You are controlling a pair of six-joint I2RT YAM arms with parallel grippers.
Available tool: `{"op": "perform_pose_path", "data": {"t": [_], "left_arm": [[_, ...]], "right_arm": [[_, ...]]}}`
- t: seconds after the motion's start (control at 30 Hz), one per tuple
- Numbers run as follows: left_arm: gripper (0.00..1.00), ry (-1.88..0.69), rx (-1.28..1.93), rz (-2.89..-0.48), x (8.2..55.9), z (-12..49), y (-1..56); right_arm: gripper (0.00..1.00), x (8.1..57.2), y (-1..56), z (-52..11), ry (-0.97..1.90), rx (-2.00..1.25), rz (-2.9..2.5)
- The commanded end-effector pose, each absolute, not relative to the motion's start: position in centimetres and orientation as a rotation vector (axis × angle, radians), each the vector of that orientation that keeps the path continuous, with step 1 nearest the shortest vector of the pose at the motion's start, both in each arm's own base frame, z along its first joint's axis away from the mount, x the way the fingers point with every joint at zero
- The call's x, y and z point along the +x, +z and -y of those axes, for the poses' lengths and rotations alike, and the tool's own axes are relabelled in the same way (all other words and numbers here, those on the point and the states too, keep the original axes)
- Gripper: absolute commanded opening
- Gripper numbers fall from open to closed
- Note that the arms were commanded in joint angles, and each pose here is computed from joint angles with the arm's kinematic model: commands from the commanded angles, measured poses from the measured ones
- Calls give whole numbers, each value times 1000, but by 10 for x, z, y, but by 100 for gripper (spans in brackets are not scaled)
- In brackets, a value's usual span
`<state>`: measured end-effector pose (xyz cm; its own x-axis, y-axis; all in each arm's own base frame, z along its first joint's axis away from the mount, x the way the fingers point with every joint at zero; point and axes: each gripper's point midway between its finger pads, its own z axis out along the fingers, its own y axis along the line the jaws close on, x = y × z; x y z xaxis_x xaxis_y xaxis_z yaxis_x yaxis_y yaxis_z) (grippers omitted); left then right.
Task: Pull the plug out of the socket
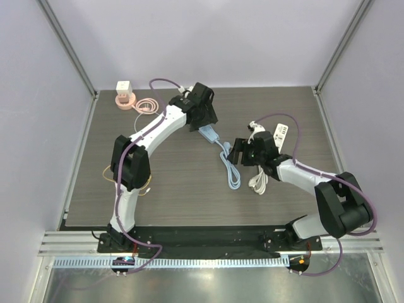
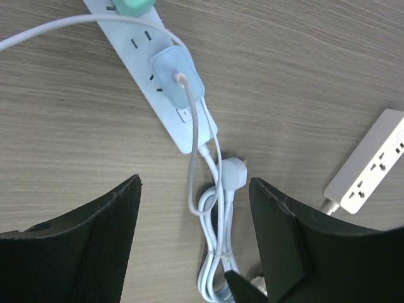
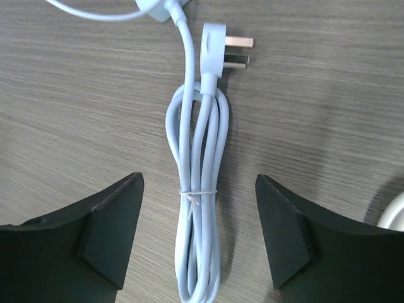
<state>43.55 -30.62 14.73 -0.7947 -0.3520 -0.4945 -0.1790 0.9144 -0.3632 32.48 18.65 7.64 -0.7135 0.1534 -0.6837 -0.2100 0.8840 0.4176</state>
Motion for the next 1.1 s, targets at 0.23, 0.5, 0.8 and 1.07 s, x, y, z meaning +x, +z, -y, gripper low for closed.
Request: {"op": "perform_pose_path", "data": {"t": [0.23,0.5,0.8,1.07], "left_arm": [[65,-375,-508,-2440,461,313,141],[62,-372,-575,-2397,473,315,129],[58,-366,-662,-2348,488,317,112],[57,-351,-673,-2298,501,316,109]], "right_arm": [[67,340,88,-203,718,-67,-2136],[64,340,81,-203,722,-73,-2139],[62,338,78,-206,740,-80,-2154],[62,339,71,-209,748,-85,-2181]]}}
